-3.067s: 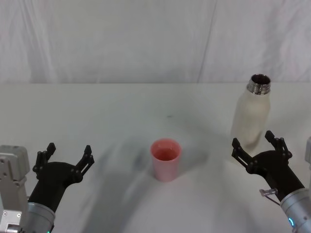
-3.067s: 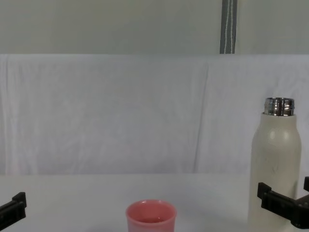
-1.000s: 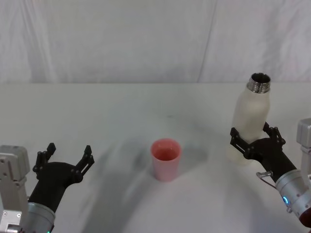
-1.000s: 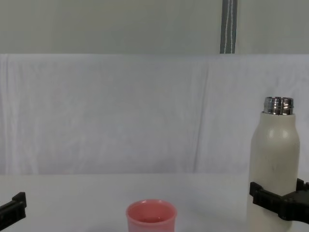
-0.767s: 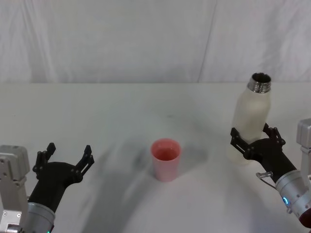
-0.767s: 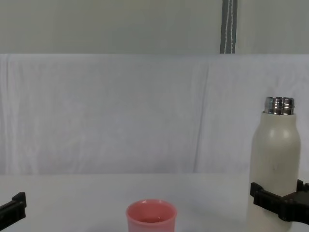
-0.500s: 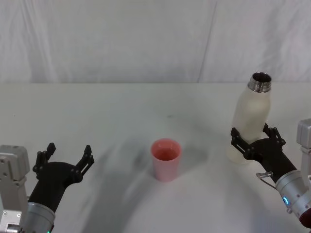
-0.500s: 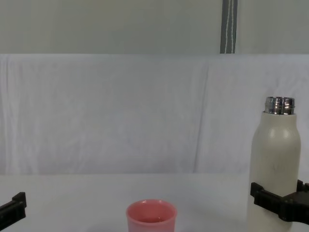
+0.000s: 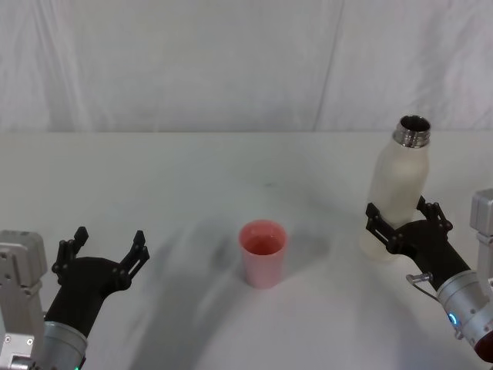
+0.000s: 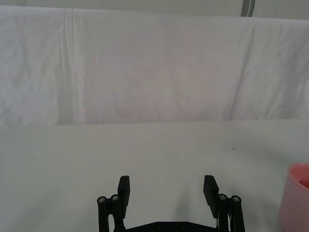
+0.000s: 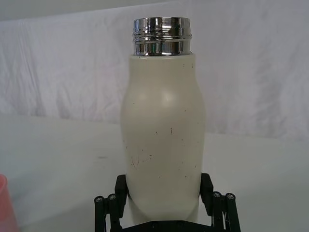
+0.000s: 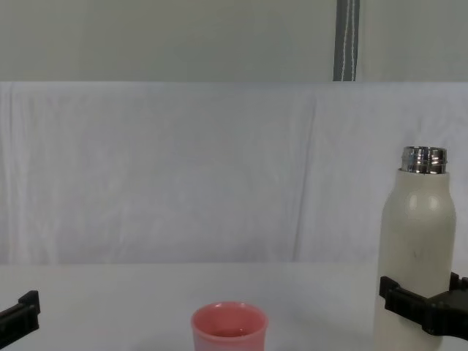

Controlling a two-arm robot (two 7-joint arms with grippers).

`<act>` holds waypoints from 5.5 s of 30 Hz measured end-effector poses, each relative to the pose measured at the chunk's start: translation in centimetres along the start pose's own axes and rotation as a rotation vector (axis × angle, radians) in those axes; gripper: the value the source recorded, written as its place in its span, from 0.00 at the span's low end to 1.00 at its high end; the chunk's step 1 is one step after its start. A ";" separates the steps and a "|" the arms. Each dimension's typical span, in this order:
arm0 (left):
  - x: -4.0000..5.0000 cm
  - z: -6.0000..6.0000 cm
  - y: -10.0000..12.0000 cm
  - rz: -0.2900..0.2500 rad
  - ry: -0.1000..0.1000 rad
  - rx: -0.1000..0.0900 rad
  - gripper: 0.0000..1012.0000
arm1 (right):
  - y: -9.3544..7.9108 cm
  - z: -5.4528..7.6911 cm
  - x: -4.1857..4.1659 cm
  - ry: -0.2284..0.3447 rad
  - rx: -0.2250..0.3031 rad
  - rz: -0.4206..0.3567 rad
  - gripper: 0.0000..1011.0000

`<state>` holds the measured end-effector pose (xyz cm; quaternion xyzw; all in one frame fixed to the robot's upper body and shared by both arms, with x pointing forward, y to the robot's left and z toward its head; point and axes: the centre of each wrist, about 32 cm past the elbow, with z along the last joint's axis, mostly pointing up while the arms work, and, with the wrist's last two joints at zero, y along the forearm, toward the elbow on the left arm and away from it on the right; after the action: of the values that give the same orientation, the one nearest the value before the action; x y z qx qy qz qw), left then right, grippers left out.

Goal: Grasp the thermos with one hand and pour water into the cup lid.

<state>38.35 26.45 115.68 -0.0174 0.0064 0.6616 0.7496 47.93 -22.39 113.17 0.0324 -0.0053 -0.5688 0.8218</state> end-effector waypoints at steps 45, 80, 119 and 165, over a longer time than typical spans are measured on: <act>0.00 0.0 0.0 0.000 0.000 0.000 0.99 | 0.1 1.7 -0.01 -0.154 0.001 0.034 0.93; 0.00 0.0 0.0 0.000 0.000 0.000 0.99 | -0.6 3.7 0.05 -0.553 -0.020 0.028 0.93; 0.00 0.0 0.0 0.000 0.000 0.000 0.99 | -0.9 3.5 -1.55 -0.949 -0.037 0.072 0.93; 0.00 0.0 0.0 0.000 0.000 0.000 0.99 | -0.4 3.2 -2.05 -1.269 -0.040 0.112 0.93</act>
<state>38.35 26.45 115.68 -0.0174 0.0065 0.6616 0.7496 46.70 -20.77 116.44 -0.3265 -0.4823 -0.4333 0.6878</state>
